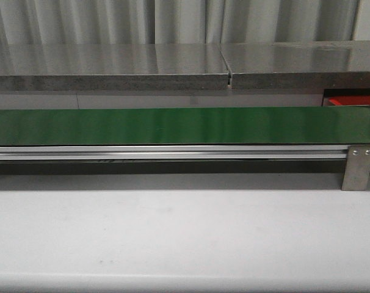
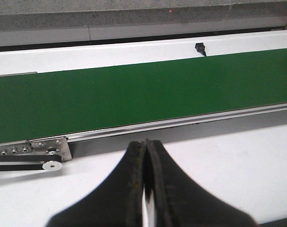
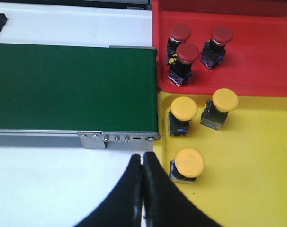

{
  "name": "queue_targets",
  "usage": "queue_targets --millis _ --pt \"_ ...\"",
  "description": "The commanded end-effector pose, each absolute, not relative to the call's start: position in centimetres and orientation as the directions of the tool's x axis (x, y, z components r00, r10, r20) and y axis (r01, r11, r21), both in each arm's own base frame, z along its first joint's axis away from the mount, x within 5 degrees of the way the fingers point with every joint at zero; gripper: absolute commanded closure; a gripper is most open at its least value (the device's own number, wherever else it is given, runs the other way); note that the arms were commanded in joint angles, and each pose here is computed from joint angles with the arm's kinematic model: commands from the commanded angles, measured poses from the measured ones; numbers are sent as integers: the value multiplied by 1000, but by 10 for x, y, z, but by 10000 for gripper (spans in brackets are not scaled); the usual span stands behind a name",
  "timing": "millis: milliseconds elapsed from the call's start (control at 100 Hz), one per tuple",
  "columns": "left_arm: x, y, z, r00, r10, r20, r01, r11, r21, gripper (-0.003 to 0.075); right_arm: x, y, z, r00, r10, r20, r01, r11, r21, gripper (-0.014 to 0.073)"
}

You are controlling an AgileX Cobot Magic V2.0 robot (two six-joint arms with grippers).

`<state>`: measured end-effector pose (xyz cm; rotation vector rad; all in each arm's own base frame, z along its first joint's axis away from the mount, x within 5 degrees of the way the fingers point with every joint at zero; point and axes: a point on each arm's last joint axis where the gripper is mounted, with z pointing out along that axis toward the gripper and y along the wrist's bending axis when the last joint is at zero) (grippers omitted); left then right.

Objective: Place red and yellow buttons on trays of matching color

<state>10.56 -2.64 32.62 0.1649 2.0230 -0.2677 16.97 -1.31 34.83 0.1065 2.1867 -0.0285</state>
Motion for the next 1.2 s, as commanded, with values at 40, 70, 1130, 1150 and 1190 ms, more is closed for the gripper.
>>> queue_targets --millis 40,70,1130,1150,1190 --pt "108 -27 341 -373 -47 -927 230 963 -142 741 152 -13 356 -472 47 -880 87 996 7 657" --pt "108 -27 341 -373 -47 -927 230 963 -142 741 148 -12 354 -468 47 -882 87 996 7 657" --pt "108 -27 341 -373 -47 -927 230 963 -142 741 120 -10 337 -449 45 -892 87 996 7 662" --pt "108 -27 341 -373 -47 -927 230 963 -142 741 120 -10 337 -449 45 -892 87 996 7 662" --pt "108 -27 341 -373 -47 -927 230 963 -142 741 120 -10 337 -449 45 -892 87 996 7 662"
